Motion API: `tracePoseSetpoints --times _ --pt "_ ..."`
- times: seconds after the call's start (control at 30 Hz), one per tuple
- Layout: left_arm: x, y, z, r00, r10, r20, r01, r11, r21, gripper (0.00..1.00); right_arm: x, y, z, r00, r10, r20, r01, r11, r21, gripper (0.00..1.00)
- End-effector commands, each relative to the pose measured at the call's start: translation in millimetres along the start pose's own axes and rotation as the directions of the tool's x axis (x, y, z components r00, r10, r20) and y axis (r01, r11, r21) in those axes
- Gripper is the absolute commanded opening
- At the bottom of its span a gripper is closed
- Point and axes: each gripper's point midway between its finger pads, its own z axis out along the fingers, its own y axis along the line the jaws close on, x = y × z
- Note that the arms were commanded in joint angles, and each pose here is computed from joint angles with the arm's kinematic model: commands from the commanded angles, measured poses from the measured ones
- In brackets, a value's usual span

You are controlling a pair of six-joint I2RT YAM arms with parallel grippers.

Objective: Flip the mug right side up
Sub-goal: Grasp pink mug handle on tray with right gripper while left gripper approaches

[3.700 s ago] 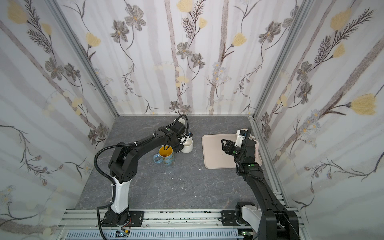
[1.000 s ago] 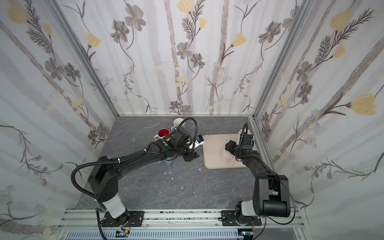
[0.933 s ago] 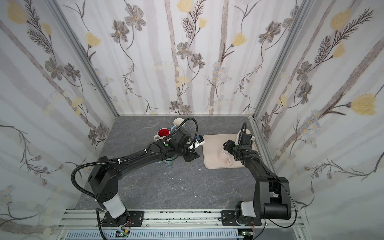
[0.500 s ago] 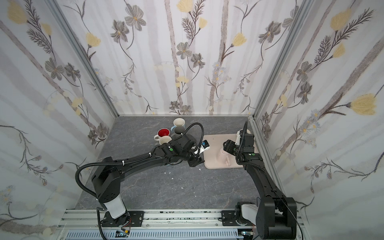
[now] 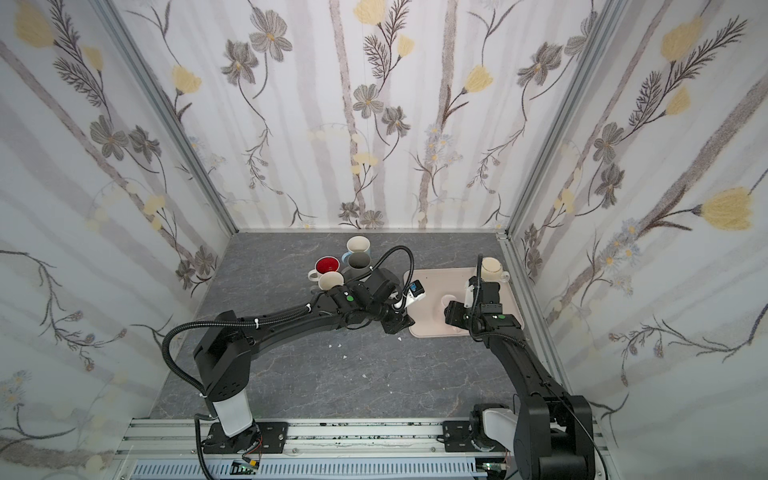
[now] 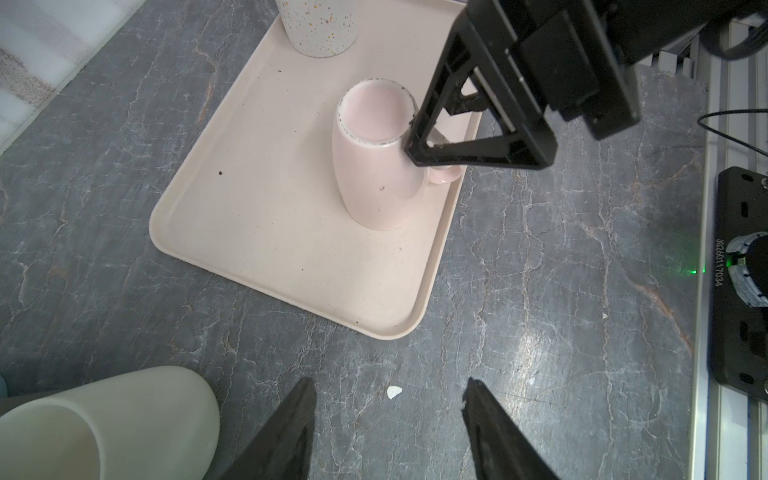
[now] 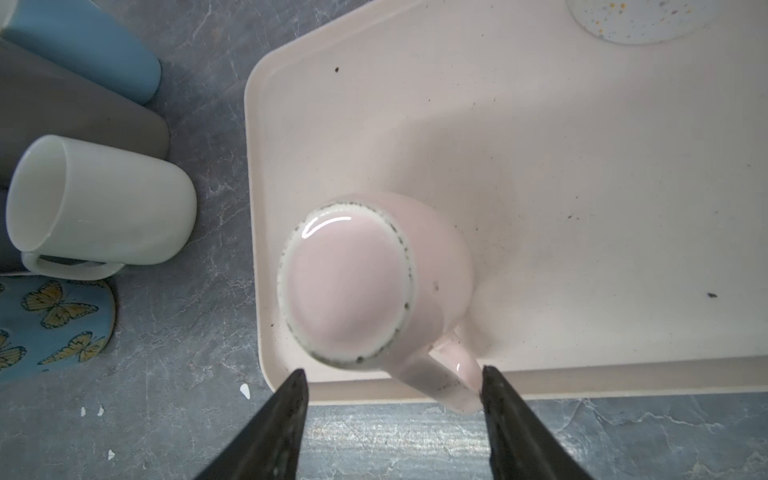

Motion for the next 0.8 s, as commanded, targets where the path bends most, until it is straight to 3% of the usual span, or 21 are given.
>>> tracePoseSetpoints --times 0.0,0.17,0.37,0.77 --pt "-2 0 0 1.0 -0.008 0.001 0.008 1.0 -0.003 0.57 0 5 6 0.999 -0.037 0.0 0.037 0.999 -0.011 0.61" --pt "-1 1 0 1.0 -0.009 -0.003 0.009 1.0 -0.01 0.57 -3 12 15 0.998 -0.069 0.003 0.069 0.998 -0.002 0.56" --pt "0 2 0 1.0 -0.006 -0.016 0.006 1.0 -0.016 0.57 -5 8 31 0.994 -0.109 -0.022 0.111 0.989 0.097 0.49" --pt "5 5 2 0.999 -0.002 -0.038 0.001 0.999 -0.035 0.57 -18 8 43 0.982 -0.185 -0.034 0.187 0.956 0.225 0.18"
